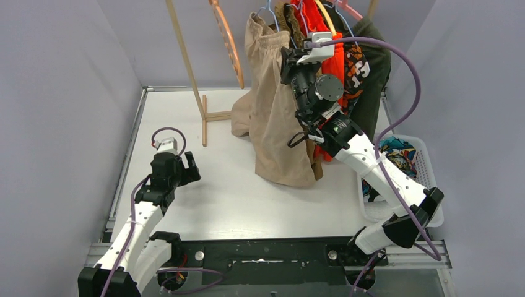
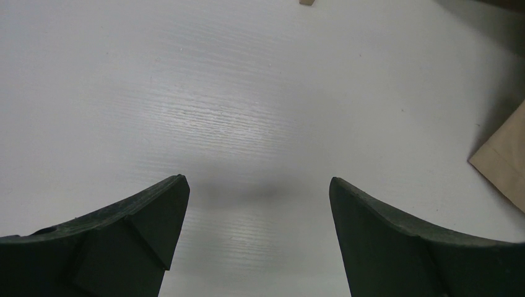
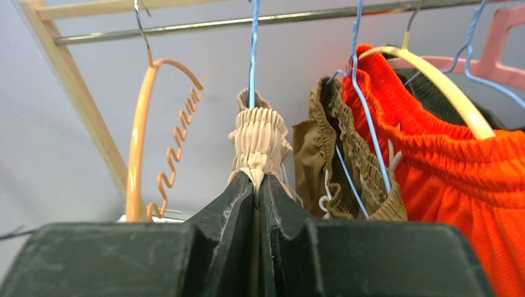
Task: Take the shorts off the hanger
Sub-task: Pick up the hanger from the clothes rod.
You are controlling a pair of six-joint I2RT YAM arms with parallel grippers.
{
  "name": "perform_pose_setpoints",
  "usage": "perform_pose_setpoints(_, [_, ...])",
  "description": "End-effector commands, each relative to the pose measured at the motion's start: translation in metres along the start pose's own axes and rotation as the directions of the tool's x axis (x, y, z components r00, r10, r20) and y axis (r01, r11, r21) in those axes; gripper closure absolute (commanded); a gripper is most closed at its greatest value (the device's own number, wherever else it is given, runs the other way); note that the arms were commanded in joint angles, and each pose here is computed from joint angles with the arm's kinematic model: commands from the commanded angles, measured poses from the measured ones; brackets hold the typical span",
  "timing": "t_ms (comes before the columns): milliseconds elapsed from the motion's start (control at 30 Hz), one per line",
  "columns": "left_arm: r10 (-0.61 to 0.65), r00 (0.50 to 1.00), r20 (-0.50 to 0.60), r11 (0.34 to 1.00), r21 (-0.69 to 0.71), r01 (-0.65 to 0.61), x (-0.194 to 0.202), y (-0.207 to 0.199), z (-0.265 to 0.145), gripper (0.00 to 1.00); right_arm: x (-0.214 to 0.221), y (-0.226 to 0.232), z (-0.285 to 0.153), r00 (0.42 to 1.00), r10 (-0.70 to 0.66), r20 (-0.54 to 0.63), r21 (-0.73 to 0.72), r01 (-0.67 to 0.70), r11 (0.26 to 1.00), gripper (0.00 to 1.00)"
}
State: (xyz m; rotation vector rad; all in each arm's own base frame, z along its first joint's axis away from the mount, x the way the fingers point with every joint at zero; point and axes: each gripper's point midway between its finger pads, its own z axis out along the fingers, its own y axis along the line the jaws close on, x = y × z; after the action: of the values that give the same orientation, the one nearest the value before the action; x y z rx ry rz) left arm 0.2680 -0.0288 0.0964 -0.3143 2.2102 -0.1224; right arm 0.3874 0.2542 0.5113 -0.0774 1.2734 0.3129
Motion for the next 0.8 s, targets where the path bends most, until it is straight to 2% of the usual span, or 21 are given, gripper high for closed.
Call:
perform_pose_setpoints(0, [-0.024,0.995,0.096,1.000,0.023,0.022,-0.034,-0.008,-0.003,0.15,-0.081,0.002,-0.014,0.981,0.087,0.173,-0.060,-0.077,0.995,1.00])
perform_pose_setpoints(433, [-0.026,0.995,0.093,1.000,0.019,0.024,-0.033,-0.007,-0.003,0.15,-0.090,0.000,0.023,0.971,0.021,0.238,0.015,-0.026,1.000,1.00])
perform_pose_setpoints(767, [-0.025,0.995,0.093,1.000,0.021,0.023,-0.033,-0.007,-0.003,0.15,-0.111,-0.012,-0.012,0.954,0.081,0.290,0.016,-0.090,0.996,1.00])
